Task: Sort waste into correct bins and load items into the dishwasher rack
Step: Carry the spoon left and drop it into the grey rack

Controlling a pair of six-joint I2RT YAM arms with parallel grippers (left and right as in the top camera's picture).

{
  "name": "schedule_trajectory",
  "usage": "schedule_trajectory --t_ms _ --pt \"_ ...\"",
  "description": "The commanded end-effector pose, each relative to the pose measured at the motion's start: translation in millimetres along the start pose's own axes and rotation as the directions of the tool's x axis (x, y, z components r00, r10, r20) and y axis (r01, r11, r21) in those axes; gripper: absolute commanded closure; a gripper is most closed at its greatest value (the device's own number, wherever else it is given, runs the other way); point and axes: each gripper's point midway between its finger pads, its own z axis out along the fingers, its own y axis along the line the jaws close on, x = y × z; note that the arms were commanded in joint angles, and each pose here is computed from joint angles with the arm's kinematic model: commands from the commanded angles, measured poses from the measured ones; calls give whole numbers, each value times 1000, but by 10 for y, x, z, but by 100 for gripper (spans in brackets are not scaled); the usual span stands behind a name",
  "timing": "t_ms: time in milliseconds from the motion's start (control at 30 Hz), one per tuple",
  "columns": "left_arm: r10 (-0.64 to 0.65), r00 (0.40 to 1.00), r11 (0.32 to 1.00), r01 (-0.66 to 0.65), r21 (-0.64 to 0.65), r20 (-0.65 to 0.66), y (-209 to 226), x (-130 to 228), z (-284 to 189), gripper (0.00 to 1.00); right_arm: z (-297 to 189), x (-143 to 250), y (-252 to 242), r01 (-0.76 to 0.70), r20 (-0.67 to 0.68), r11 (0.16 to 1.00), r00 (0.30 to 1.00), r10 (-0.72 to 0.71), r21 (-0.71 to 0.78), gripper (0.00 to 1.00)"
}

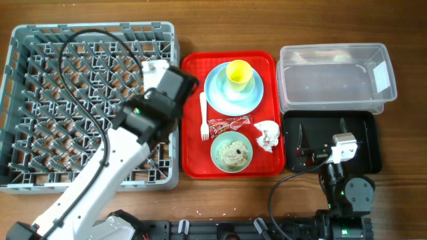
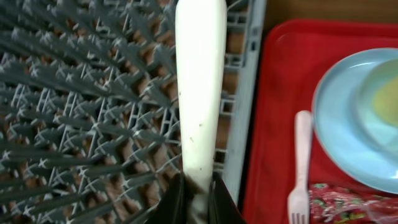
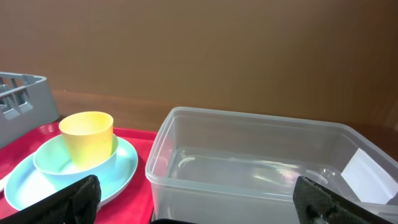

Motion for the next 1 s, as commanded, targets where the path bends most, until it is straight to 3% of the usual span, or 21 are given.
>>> schedule_trajectory --t_ms 0,300,767,900,933,967 --pt "9 982 997 6 80 -189 -108 279 232 96 -1 -14 -13 11 7 1000 1000 -11 9 0" --pt "63 948 991 -96 -91 -312 -25 546 801 96 -1 -13 -13 11 6 1000 1000 -11 9 0" --pt "104 951 974 -158 -165 -291 91 503 877 96 -1 -14 -13 11 7 1000 1000 -11 9 0" --pt "106 953 971 -161 -176 -285 108 489 876 77 -1 -14 -13 11 7 1000 1000 -11 9 0" --pt "106 953 971 -161 -176 -285 109 489 876 53 -1 -14 -13 11 7 1000 1000 -11 9 0" --pt "107 952 971 -161 -176 -285 109 489 876 53 -1 -13 -13 11 6 1000 1000 -11 9 0"
